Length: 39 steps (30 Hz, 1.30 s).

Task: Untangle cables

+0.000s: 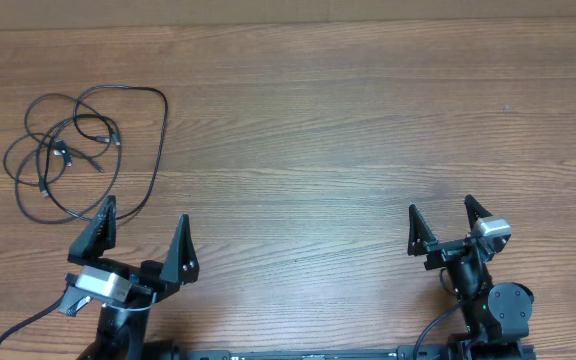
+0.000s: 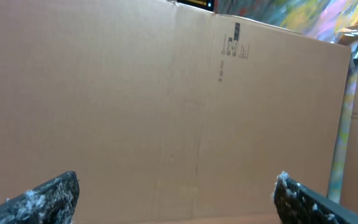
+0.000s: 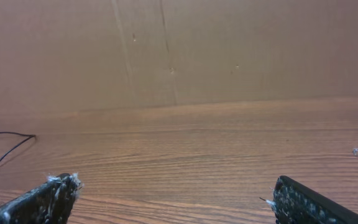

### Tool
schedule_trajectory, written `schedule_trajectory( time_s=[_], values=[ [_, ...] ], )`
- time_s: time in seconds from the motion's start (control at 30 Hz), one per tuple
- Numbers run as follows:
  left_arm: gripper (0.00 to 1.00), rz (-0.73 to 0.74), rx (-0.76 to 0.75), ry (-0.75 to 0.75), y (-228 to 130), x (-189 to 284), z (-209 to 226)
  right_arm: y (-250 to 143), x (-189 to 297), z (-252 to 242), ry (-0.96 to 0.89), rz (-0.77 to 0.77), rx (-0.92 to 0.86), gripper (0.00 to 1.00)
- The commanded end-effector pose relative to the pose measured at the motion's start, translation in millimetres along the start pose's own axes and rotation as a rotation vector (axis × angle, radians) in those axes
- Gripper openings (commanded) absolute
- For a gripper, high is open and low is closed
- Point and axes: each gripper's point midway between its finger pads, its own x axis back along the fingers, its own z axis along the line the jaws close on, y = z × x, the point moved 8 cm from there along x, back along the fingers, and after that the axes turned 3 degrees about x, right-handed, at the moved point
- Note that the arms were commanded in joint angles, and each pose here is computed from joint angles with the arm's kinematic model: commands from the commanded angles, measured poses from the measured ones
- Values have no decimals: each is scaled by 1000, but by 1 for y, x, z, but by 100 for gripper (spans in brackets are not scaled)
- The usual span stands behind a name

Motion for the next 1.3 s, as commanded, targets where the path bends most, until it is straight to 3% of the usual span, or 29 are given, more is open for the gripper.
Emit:
schedule_trajectory(
  time_s=[0.0, 0.5, 0.77, 1.27],
  values=[
    [99, 23, -12, 9, -17, 0, 6, -3, 0, 2, 12, -1, 2, 100],
    [100, 303, 90, 103, -128, 13, 39, -3, 0, 2, 12, -1, 2, 100],
    [100, 441, 141, 146, -150, 22, 43, -3, 0, 1, 11, -1, 2, 100],
    [100, 436, 139, 145, -149, 22, 43, -3, 0, 2, 12, -1, 2, 100]
  ],
)
